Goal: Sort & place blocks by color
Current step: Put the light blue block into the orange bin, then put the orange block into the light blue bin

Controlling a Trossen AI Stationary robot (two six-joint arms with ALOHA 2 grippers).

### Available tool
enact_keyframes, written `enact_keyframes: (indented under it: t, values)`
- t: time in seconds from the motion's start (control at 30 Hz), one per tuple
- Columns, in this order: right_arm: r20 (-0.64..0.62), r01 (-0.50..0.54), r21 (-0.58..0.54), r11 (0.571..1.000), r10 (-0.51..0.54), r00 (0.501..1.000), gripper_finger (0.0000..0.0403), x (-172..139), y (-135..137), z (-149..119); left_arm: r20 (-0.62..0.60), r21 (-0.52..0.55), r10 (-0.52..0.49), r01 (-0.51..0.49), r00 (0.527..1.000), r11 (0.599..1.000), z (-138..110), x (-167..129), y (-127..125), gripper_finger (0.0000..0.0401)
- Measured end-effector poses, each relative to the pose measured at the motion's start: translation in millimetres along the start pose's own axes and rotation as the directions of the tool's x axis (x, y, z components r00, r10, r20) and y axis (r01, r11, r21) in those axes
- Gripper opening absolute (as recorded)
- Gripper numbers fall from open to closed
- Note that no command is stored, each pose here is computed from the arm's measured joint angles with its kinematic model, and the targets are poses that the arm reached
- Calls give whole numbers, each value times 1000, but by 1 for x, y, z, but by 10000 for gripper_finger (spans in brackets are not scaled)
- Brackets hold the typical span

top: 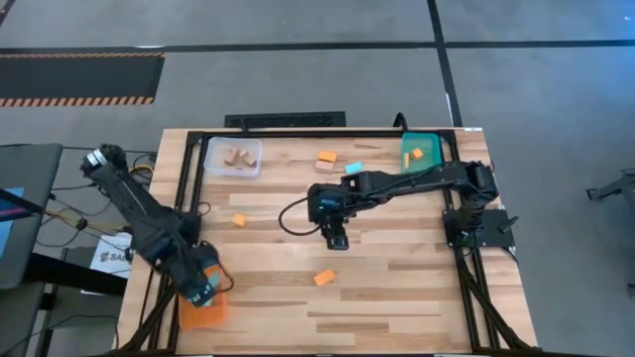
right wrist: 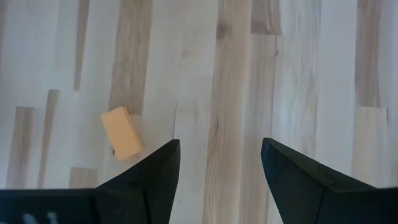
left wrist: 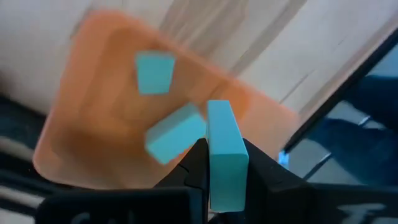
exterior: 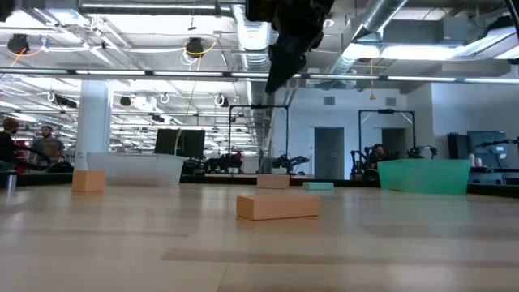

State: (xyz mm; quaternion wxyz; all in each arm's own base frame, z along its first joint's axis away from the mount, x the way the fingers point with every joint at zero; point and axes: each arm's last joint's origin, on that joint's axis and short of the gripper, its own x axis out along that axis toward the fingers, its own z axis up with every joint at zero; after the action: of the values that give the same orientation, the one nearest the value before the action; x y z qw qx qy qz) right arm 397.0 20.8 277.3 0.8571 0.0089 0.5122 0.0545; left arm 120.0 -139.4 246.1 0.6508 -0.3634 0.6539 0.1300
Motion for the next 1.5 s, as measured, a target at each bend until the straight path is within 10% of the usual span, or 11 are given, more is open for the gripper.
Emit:
enact_keyframes:
  t: [0.23,0.63,0.83,1.03,1.2,1.5]
  values:
    - [1,13,23,1000,-13,1000,243,0,-9,0,-22,-59,202,-203,979,977,-11,26,14,34]
    - [-69,49,90,995,-43,997,243,-4,-38,-9,-99,-24,218,-221,971,975,-9,21,16,253]
    - [-74,95,146,985,-85,994,243,-10,-78,-15,214,10,102,-106,972,994,-3,-26,4,276]
    - [-62,159,251,955,-148,987,243,-21,-131,-26,691,121,-19,-89,723,989,12,-54,-6,259]
    - [4,212,276,937,-222,975,243,-26,-173,-31,865,98,18,-203,502,974,41,-48,-6,238]
    - [-80,257,296,920,-244,966,243,15,-243,-55,924,172,-129,-89,359,981,93,-18,2,208]
